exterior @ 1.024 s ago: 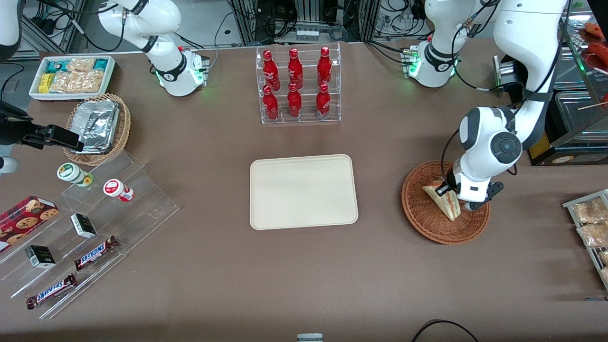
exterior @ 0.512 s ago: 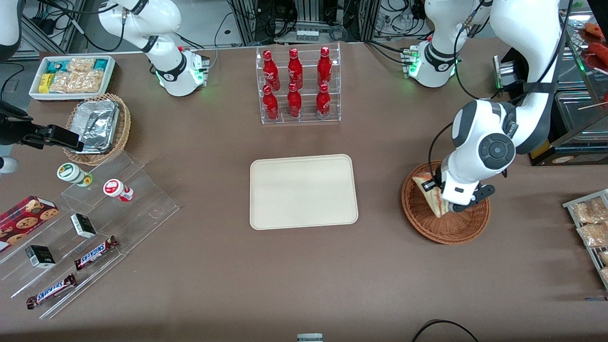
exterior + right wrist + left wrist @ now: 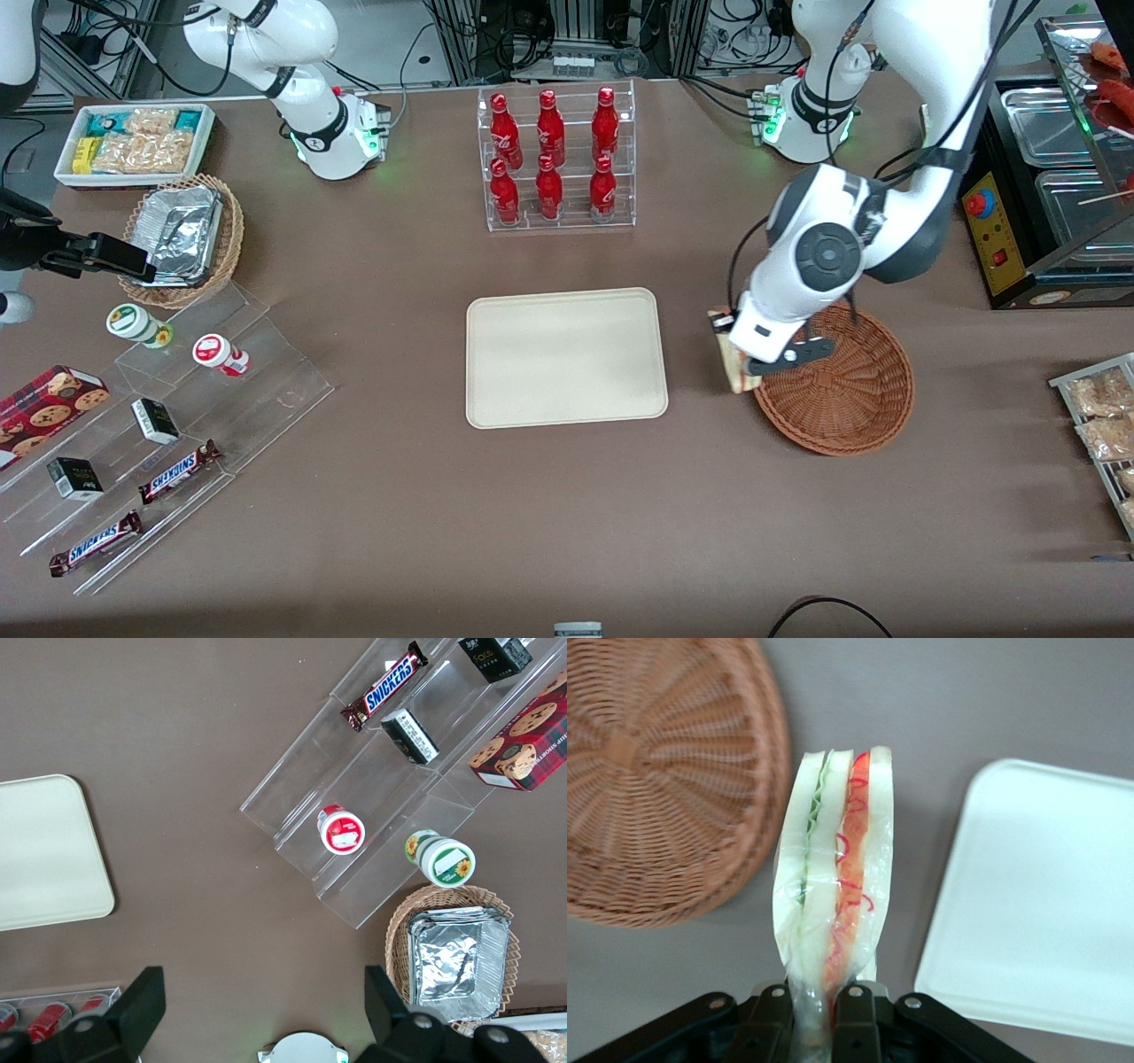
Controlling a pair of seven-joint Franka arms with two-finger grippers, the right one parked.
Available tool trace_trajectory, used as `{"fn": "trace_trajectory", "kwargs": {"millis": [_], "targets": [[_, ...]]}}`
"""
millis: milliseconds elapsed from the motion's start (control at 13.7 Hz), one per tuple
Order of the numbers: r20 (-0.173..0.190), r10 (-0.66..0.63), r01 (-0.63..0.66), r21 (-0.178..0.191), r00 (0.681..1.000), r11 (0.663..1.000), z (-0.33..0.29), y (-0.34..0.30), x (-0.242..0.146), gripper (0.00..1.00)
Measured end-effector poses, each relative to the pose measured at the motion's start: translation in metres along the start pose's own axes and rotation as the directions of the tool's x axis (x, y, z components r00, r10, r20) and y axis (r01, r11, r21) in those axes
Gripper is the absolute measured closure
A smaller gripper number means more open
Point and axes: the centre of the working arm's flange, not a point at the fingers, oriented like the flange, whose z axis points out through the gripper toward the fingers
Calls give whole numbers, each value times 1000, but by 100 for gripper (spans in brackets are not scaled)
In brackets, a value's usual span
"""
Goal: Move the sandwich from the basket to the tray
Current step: 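Lift the sandwich and carry it with the left gripper to the tray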
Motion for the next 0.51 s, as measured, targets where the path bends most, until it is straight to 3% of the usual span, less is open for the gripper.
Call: {"fn": "trace_trajectory", "kwargs": {"millis": [146, 512], "targets": [[-3, 68, -68, 5, 998, 998, 8, 33, -8, 85], [9, 141, -141, -33, 990, 989, 27, 124, -35, 85]]}}
